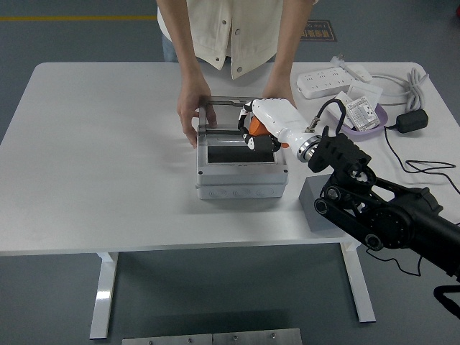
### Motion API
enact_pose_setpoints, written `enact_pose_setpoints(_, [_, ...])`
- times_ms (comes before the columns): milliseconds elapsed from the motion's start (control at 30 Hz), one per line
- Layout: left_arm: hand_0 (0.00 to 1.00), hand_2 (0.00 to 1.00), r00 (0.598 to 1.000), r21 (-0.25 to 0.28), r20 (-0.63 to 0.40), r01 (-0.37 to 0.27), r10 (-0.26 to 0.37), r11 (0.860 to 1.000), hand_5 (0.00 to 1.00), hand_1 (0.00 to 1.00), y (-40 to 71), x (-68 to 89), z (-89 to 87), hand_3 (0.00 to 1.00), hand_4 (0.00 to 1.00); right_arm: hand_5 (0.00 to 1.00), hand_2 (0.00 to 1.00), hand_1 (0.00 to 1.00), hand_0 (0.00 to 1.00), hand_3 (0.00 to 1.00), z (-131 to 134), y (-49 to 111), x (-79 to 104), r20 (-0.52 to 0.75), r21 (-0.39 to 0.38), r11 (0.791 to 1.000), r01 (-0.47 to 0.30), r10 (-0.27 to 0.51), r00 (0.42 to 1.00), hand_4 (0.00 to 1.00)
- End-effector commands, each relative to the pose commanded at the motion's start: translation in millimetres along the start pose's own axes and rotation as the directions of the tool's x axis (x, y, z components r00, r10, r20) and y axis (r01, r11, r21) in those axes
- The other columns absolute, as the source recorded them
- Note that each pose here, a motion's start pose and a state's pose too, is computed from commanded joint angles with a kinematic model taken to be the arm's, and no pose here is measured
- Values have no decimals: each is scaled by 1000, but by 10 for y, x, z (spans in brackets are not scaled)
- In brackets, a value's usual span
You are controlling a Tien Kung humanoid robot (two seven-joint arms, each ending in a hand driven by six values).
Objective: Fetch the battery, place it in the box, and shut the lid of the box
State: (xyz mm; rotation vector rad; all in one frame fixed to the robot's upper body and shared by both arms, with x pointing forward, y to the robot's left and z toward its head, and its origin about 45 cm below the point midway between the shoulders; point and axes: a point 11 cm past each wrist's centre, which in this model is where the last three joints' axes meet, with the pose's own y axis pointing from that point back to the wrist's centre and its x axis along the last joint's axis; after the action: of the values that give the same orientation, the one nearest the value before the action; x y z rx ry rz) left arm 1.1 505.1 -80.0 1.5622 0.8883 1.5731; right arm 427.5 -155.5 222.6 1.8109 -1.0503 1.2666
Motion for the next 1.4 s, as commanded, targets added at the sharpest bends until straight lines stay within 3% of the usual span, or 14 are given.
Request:
enact_pose_setpoints(433, [644, 677, 1000, -3, 6, -5, 5, 1000, 441, 726, -1, 34, 25, 634, 689, 2, 255, 246, 118, 249, -208, -203, -197, -133, 54, 992, 113, -105, 985, 2])
enact_pose_setpoints(700, [644, 676, 1000, 16, 9, -17, 17, 1000, 442, 725, -3, 96, 2, 633, 690, 2, 256, 248, 118, 254, -178, -255, -164, -238, 62, 988, 140, -122, 964, 2])
enact_pose_setpoints(1300, [644, 676, 1000, 8, 12, -23, 23, 1000, 441, 725, -2, 125, 62, 633, 690, 2, 261, 252, 120, 272, -335, -329, -194, -217, 89, 982, 166, -143, 966, 2])
enact_pose_setpoints(1333, [644, 676, 1000, 8, 13, -23, 23, 1000, 441, 726, -2, 125, 65, 633, 690, 2, 268, 252, 211, 282, -337, -330, -190, -215, 90, 982, 165, -143, 966, 35])
enact_pose_setpoints(1400, [644, 676, 1000, 7, 13, -23, 22, 1000, 441, 726, -2, 122, 72, 633, 690, 2, 268, 252, 211, 282, -340, -335, -173, -210, 90, 983, 159, -138, 968, 35])
